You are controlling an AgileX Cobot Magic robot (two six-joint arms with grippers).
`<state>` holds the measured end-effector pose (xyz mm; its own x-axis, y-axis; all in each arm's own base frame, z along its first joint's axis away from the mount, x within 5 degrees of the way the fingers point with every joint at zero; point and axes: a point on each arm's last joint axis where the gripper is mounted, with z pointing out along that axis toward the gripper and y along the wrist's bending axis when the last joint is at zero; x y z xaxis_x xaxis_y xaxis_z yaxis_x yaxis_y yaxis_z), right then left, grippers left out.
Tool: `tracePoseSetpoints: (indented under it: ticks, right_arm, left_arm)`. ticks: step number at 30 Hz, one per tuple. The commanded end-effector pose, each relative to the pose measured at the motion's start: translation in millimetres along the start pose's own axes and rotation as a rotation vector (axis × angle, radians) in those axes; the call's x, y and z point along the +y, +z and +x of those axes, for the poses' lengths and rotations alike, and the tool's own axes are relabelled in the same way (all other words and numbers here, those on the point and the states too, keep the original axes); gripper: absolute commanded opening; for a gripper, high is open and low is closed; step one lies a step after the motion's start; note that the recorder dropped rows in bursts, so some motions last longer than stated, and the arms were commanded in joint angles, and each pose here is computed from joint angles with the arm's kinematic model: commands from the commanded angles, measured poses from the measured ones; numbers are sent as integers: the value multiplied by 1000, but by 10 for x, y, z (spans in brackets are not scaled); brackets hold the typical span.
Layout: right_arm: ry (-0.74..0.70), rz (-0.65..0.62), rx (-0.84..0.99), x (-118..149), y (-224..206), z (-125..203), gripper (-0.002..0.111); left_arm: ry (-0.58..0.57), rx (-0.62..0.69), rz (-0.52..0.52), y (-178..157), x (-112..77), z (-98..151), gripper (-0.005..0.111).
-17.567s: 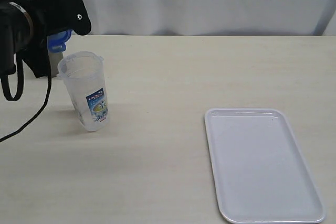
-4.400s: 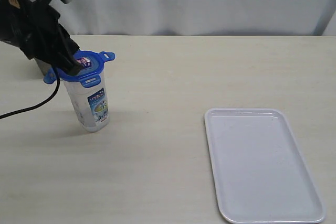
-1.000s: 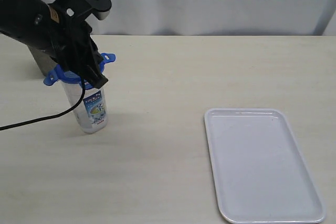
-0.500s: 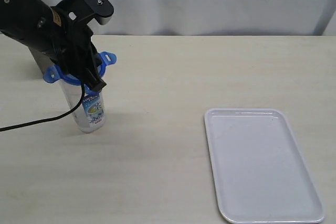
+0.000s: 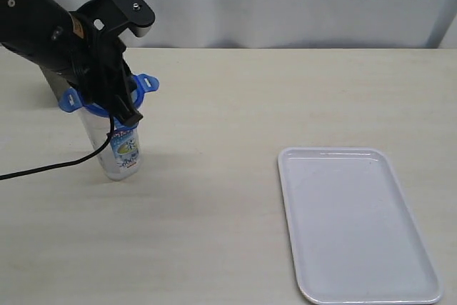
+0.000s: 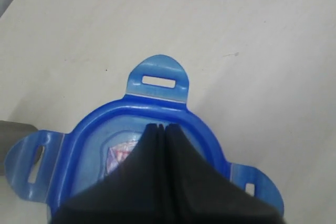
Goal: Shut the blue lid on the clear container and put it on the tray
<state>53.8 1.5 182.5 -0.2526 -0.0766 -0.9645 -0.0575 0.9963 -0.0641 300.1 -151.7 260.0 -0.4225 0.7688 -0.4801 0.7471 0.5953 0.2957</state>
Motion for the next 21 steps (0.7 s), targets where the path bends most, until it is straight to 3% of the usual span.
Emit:
tracePoseSetpoints:
  ticks: [1, 21]
  right_arm:
    - [-5, 0, -5, 0, -2, 2, 4]
    - [-5, 0, -5, 0, -2, 2, 4]
  left_arm:
    - [3, -26, -21, -105, 10, -16, 0]
    - [-18, -62, -36, -257, 26, -31, 0]
